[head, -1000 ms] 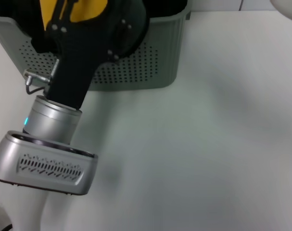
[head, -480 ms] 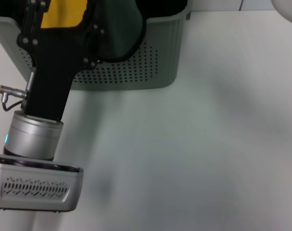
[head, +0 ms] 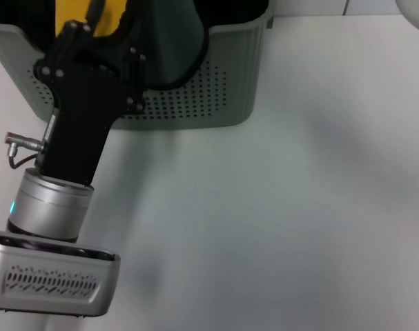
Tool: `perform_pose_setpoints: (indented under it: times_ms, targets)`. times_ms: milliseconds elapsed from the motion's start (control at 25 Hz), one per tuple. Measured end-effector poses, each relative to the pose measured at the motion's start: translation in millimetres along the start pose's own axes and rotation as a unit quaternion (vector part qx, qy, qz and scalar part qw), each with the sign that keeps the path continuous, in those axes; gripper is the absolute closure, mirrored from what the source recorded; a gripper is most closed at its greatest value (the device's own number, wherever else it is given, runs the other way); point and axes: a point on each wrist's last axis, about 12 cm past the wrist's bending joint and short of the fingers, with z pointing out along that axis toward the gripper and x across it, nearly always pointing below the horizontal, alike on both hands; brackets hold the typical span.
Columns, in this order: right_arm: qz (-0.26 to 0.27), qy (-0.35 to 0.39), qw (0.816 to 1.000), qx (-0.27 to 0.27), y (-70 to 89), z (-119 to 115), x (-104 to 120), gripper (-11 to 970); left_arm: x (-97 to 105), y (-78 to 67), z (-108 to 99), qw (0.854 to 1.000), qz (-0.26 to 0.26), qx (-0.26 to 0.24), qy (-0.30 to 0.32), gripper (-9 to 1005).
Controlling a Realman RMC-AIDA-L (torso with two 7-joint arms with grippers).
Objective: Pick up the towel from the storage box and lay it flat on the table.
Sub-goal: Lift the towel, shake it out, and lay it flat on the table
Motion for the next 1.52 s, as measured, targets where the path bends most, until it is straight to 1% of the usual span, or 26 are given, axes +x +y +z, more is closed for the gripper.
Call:
perform_pose_setpoints:
  times_ms: [200, 400, 480, 560, 680, 720, 760, 800, 880, 960, 1040, 1080, 1120, 1240, 1320, 1400, 1480, 1520]
  targets:
    - [0.000, 0.000, 1.000, 0.000, -0.2, -0.2, 0.1, 874, 0.3, -1.0, -1.8, 1.000, 0.000, 0.006, 0.002, 665]
    - [0.000, 0.000, 1.000, -0.002, 1.6, -0.5, 0.1, 871, 1.3, -0.2, -1.4, 1.000, 0.000, 0.001, 0.009, 802]
    - [0.001, 0.002, 1.000, -0.002, 1.7, -1.6, 1.5, 870, 1.3, 0.3, -1.2, 1.000, -0.009, -0.008, 0.017, 857]
    - [0.002, 0.005, 1.000, -0.003, 1.4, -4.1, 5.2, 869, 2.1, 2.4, -0.2, 0.998, -0.038, -0.029, 0.033, 898]
    - [0.009, 0.017, 1.000, -0.003, -0.3, -10.6, 17.5, 867, 5.0, 6.1, 0.0, 0.991, -0.119, -0.051, 0.042, 938]
    - [0.015, 0.022, 1.000, -0.005, -0.3, -15.0, 23.9, 866, 5.0, 6.1, 0.0, 0.991, -0.119, -0.051, 0.042, 952]
    - [0.022, 0.024, 0.999, -0.008, -0.2, -19.1, 29.3, 866, 8.6, 11.3, -3.8, 0.980, -0.189, -0.054, 0.029, 965]
    - [0.029, 0.028, 0.999, -0.010, -0.3, -22.5, 34.4, 865, 9.7, 12.8, -4.8, 0.978, -0.198, -0.055, 0.027, 968]
    - [0.057, 0.025, 0.998, -0.027, -0.5, -32.0, 48.5, 864, 15.6, 21.3, -9.7, 0.962, -0.265, -0.055, 0.013, 974]
    - [0.090, 0.015, 0.995, -0.048, -2.3, -42.2, 60.6, 863, 24.8, 33.4, -14.4, 0.940, -0.339, -0.050, -0.002, 980]
    - [0.126, 0.003, 0.990, -0.069, -4.1, -52.9, 70.0, 861, 34.0, 45.9, -18.5, 0.920, -0.391, -0.037, -0.012, 981]
    - [0.140, -0.002, 0.987, -0.079, -4.9, -58.0, 73.5, 861, 39.3, 54.1, -21.2, 0.906, -0.421, -0.024, -0.018, 982]
    - [0.153, -0.006, 0.984, -0.090, -4.8, -63.9, 77.0, 860, 43.5, 61.8, -22.2, 0.897, -0.441, -0.006, -0.024, 982]
    - [0.179, -0.010, 0.977, -0.117, -8.0, -83.8, 85.3, 858, 50.1, 78.6, -23.2, 0.870, -0.490, 0.049, -0.035, 983]
    - [0.198, -0.008, 0.970, -0.141, -13.2, -100.1, 88.0, 857, 51.7, 87.9, -22.8, 0.853, -0.515, 0.080, -0.040, 983]
    - [0.210, -0.003, 0.964, -0.164, -16.4, -111.5, 87.6, 856, 50.7, 98.0, -24.8, 0.837, -0.534, 0.111, -0.047, 983]
    - [0.228, 0.010, 0.957, -0.179, -21.7, -123.2, 88.4, 855, 48.8, 109.5, -26.2, 0.814, -0.560, 0.142, -0.054, 983]
    - [0.237, 0.020, 0.954, -0.181, -26.4, -131.8, 90.1, 854, 48.5, 115.4, -25.7, 0.801, -0.576, 0.154, -0.055, 983]
